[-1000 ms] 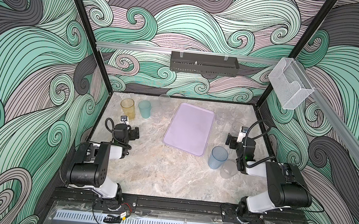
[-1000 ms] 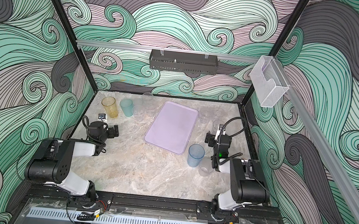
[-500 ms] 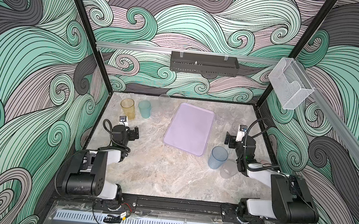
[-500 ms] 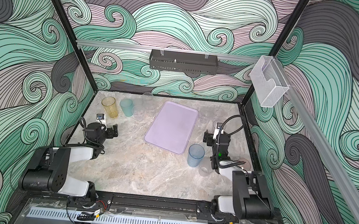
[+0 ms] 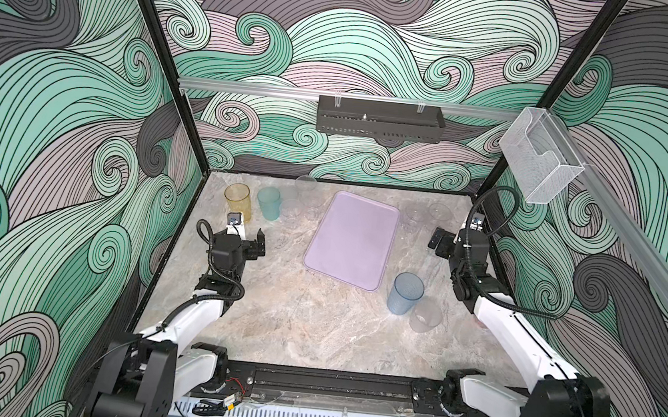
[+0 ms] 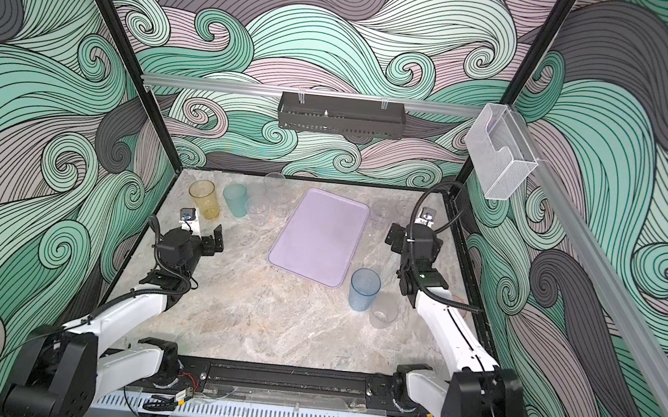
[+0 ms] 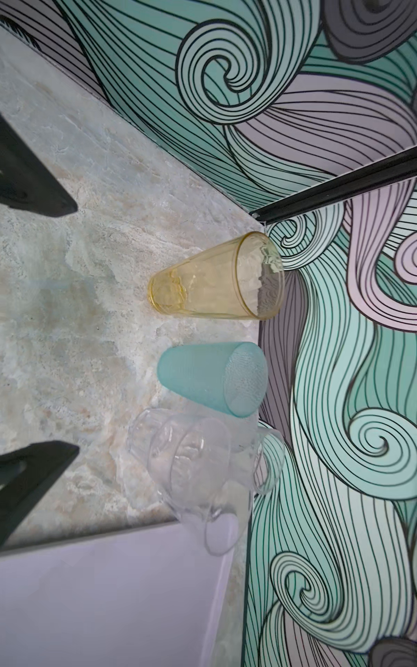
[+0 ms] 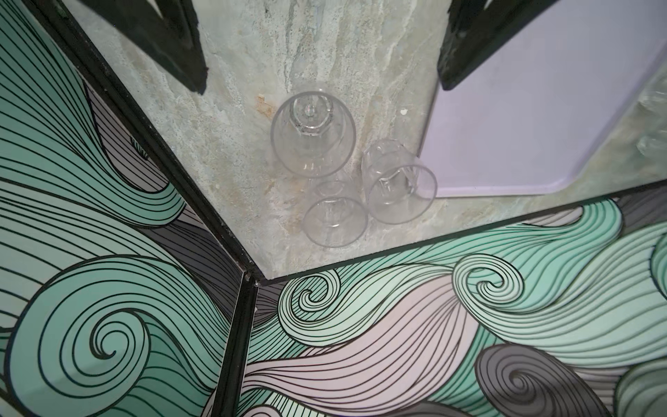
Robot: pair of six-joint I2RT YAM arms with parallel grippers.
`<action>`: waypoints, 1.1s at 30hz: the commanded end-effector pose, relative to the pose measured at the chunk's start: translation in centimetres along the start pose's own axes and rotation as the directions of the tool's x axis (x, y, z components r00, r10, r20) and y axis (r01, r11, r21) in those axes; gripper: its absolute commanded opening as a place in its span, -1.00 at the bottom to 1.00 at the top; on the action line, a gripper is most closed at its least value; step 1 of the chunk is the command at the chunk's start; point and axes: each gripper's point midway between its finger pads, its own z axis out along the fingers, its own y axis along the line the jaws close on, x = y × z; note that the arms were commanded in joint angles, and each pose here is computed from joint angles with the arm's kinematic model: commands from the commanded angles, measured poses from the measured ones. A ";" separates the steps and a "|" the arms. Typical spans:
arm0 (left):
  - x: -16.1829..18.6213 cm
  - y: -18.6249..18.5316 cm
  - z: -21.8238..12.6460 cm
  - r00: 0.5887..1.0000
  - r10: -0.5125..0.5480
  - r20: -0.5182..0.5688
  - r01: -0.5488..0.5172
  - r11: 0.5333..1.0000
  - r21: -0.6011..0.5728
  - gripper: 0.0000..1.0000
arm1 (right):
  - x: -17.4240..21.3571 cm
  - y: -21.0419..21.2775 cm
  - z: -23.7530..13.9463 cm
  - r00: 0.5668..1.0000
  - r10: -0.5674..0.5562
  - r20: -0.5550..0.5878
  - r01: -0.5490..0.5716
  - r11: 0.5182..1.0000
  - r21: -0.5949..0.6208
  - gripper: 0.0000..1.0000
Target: Place the glasses into the tray
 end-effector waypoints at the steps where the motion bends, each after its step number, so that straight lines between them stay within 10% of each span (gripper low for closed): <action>1: -2.9 0.4 -1.1 0.999 -0.035 0.032 0.037 0.998 -0.053 0.97 | 2.6 -0.3 -1.6 0.977 0.174 -0.126 -0.174 0.985 0.011 0.99; 7: -5.6 0.9 -2.2 0.990 -0.141 -0.016 0.139 0.986 -0.095 0.97 | 2.6 2.1 -3.2 0.900 0.365 -0.238 -0.407 0.898 -0.164 0.99; 14: -8.5 3.3 -4.3 0.944 -0.328 0.031 0.327 0.921 -0.211 0.97 | 4.6 5.1 -5.4 0.892 0.190 -0.410 -0.300 0.928 -0.222 0.97; 18: -8.3 6.4 -6.8 0.846 -0.517 0.128 0.529 0.789 -0.312 0.97 | 5.4 5.3 -6.8 0.895 0.062 -0.443 -0.176 0.959 -0.222 0.97; 21: -10.2 5.3 -7.0 0.867 -0.485 0.110 0.498 0.846 -0.190 0.90 | 6.2 5.6 -7.9 0.884 -0.018 -0.467 -0.109 0.964 -0.244 0.95; 26: -10.1 1.1 -6.2 0.903 -0.418 -0.102 0.417 0.908 -0.034 0.68 | 7.6 7.3 -9.9 0.861 -0.147 -0.488 -0.016 0.949 -0.314 0.92; 33: -3.8 -6.2 -7.3 0.824 -0.299 -0.482 0.420 0.893 0.163 0.29 | 10.9 10.7 -13.5 0.778 -0.371 -0.507 0.125 0.882 -0.453 0.46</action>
